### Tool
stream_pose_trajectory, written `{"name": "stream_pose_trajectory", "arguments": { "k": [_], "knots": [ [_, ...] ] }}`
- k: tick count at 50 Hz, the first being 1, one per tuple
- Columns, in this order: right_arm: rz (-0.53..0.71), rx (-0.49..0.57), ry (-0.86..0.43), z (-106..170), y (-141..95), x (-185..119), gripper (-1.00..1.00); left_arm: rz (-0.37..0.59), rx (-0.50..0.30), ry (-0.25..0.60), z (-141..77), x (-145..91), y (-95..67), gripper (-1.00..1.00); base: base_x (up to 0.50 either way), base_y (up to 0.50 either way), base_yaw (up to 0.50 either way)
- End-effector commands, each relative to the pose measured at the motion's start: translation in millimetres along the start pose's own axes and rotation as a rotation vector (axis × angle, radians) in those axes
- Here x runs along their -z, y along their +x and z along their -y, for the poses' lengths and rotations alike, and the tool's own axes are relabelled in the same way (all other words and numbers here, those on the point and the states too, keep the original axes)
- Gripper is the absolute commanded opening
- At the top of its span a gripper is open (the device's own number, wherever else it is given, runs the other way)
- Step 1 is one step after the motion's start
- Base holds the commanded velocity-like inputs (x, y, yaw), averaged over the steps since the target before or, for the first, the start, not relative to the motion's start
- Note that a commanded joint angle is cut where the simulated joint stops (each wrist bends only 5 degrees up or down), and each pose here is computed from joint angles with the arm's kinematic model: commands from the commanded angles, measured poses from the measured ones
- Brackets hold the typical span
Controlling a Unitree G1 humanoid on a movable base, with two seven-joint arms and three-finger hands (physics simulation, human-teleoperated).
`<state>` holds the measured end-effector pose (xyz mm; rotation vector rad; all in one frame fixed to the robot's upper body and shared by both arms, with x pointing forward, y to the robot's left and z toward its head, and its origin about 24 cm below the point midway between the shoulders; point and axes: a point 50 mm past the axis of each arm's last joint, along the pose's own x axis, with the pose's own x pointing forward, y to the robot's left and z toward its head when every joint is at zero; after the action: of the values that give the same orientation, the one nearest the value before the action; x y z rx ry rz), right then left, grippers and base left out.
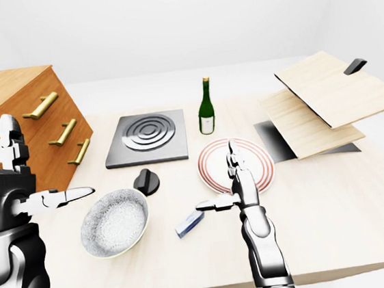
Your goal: Pick up the akita bowl and put it on the plate.
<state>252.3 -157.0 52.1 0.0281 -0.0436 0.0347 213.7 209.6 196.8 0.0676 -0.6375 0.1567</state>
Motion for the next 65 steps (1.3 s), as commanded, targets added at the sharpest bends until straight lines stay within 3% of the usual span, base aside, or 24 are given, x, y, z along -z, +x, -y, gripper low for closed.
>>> {"name": "stream_pose_trajectory", "arguments": {
  "k": [1,15,19,22,25,27,30,32,33,39,40,42,43,52,55,63,65],
  "knots": [
    [0.008,-0.005,0.0,-1,1,-2,1.0,-0.01,0.002,-0.002,1,2,-0.2,1.0,0.5,0.0,0.0],
    [0.001,-0.003,0.002,0,1,-1,1.0,-0.002,0.008,-0.004,4,1,0.4,1.0,0.5,0.0,0.0],
    [-0.062,0.098,-0.053,7,6,10,1.0,-0.003,0.008,-0.005,4,1,0.0,1.0,0.47,0.0,0.0],
    [-0.079,0.102,-0.032,9,6,13,1.0,-0.005,0.008,-0.004,4,1,0.2,1.0,0.0,0.0,0.0],
    [-0.051,0.084,0.109,9,10,2,1.0,-0.004,0.003,-0.004,2,1,0.4,1.0,0.0,0.0,0.0],
    [-0.005,0.141,0.039,13,17,-11,1.0,0.005,0.0,-0.006,3,-1,0.1,1.0,0.0,0.0,0.0],
    [0.062,0.135,0.001,13,28,-29,1.0,0.029,0.002,-0.012,4,-6,0.3,1.0,0.0,0.0,0.0],
    [0.1,0.071,-0.029,10,32,-40,1.0,0.061,0.003,-0.009,3,-13,1.3,1.0,0.0,0.0,0.0],
    [0.124,0.08,-0.103,10,35,-46,1.0,0.077,-0.001,-0.008,1,-17,1.9,1.0,0.0,0.0,0.0],
    [0.27,-0.039,-0.258,0,41,-85,1.0,0.079,-0.006,-0.006,0,-17,2.3,1.0,0.0,0.0,0.0],
    [0.353,-0.096,-0.323,-8,41,-106,1.0,0.068,-0.002,-0.002,0,-15,1.6,1.0,0.0,0.0,0.0],
    [0.381,-0.136,-0.365,-14,40,-114,1.0,0.071,-0.001,0.001,1,-16,1.1,1.0,0.0,0.0,0.0],
    [0.392,-0.165,-0.455,-20,41,-118,1.0,0.071,0.0,0.001,1,-16,1.1,1.0,0.0,0.0,0.0],
    [0.399,-0.32,-0.819,-49,39,-131,1.0,0.082,0.009,0.029,2,-18,1.6,1.0,0.0,0.0,0.0],
    [0.349,-0.349,-0.99,-54,40,-128,1.0,0.074,0.01,0.032,2,-16,1.3,1.0,0.0,0.0,0.0],
    [0.231,-0.3,-1.078,-45,50,-115,1.0,0.072,0.011,0.032,3,-16,2.0,1.0,0.0,0.0,0.0],
    [0.193,-0.308,-1.163,-42,47,-112,1.0,0.082,0.012,0.033,4,-18,2.4,1.0,0.0,0.0,0.0]
  ]
}}
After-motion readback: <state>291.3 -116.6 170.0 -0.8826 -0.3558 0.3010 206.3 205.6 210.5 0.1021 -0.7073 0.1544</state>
